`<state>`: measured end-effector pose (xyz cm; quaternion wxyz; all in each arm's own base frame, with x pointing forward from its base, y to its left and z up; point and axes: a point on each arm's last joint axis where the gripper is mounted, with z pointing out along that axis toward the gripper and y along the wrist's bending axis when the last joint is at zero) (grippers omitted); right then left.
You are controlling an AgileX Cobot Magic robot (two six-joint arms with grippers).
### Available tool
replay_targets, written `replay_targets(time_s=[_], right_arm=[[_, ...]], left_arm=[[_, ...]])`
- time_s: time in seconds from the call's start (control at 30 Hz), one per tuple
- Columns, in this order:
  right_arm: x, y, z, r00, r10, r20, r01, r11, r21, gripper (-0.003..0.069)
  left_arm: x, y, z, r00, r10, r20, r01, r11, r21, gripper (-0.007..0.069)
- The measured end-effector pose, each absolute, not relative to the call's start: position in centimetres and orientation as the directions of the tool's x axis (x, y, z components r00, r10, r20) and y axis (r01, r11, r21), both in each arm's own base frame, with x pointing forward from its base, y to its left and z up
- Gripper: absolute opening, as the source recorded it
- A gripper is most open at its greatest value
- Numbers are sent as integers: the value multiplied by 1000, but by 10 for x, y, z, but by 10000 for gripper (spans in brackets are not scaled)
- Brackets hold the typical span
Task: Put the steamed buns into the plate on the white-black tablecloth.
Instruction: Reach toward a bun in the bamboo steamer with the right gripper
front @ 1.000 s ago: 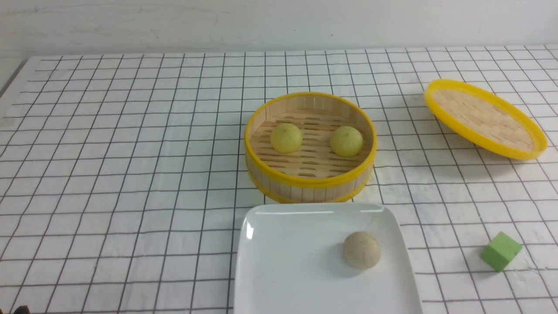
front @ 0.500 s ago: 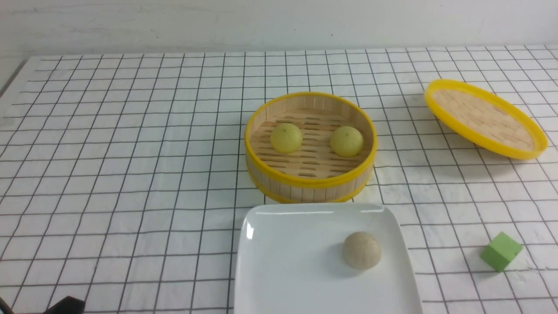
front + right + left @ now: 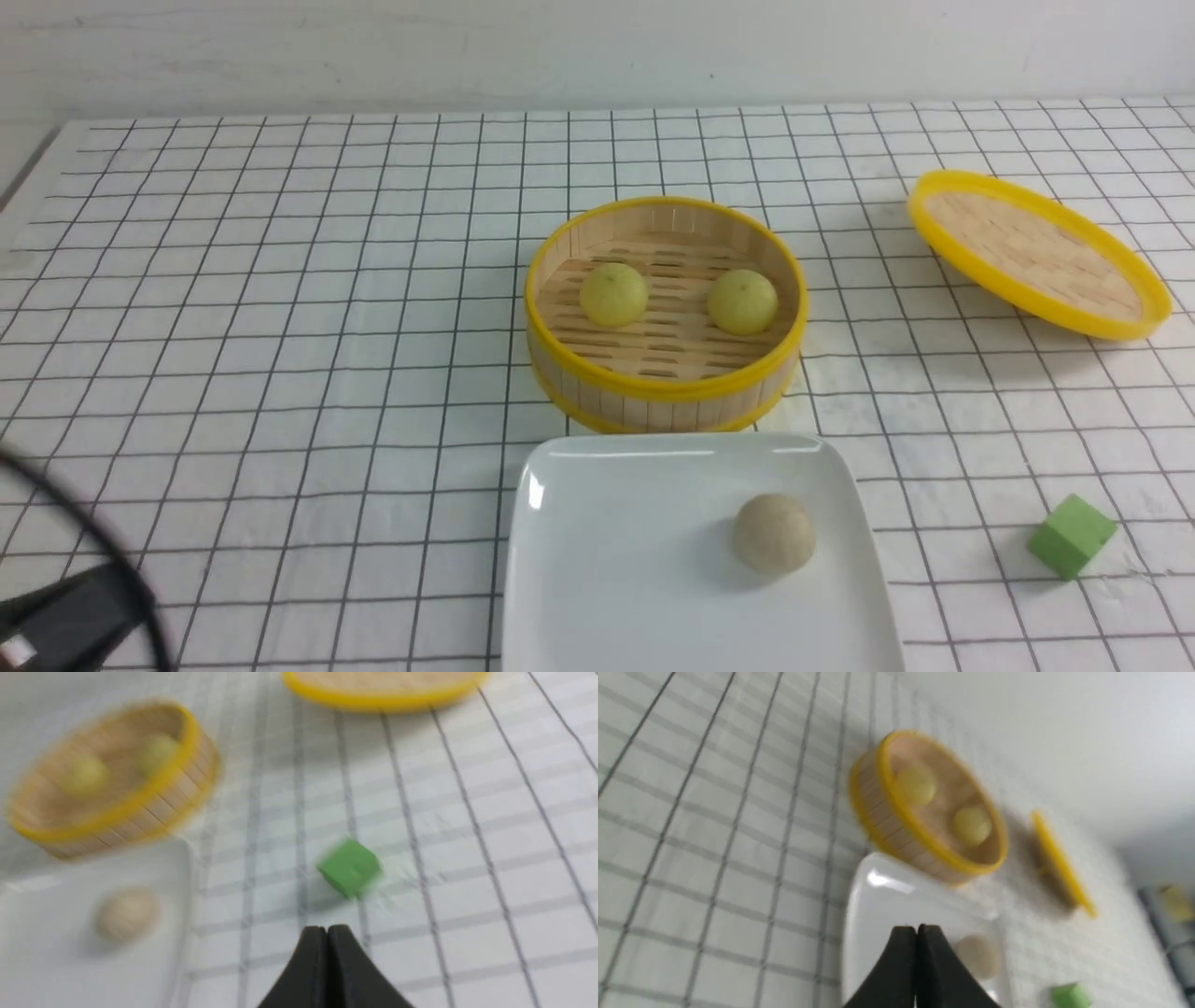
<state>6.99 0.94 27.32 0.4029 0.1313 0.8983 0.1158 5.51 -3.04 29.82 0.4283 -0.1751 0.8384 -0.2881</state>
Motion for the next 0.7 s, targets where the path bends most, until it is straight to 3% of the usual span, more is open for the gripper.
replay_targets(time_s=[0.03,0.13,0.23,0.27,0.4,0.47,0.63,0.7], right_arm=[[71,9,272,-662,325,-675,151,940,305,-14],[103,16,260,-820,267,-506,151,954,258,-15],[142,33,253,-891,155,-426,7,944,329,-10],[144,35,253,-892,159,-422,1,936,351,-9],[210,67,264,-887,53,-459,-217,829,516,26],[236,85,270,-875,2,-484,-300,783,545,61],[298,129,270,-840,-165,-516,-446,752,486,156],[313,137,269,-838,-185,-514,-454,760,465,180]], left_arm=[[58,-30,298,-598,-524,-606,-64,785,-617,2],[83,-28,290,-760,-412,-503,-138,858,-495,2],[113,-26,277,-868,-293,-401,-124,910,-396,2],[113,-26,277,-869,-287,-403,-119,912,-394,2],[140,-27,257,-934,-192,-301,-80,935,-347,2],[144,-27,252,-945,-177,-274,-77,937,-339,3],[151,-27,245,-957,-167,-236,-82,939,-334,18],[151,-27,245,-958,-167,-234,-83,939,-333,22]])
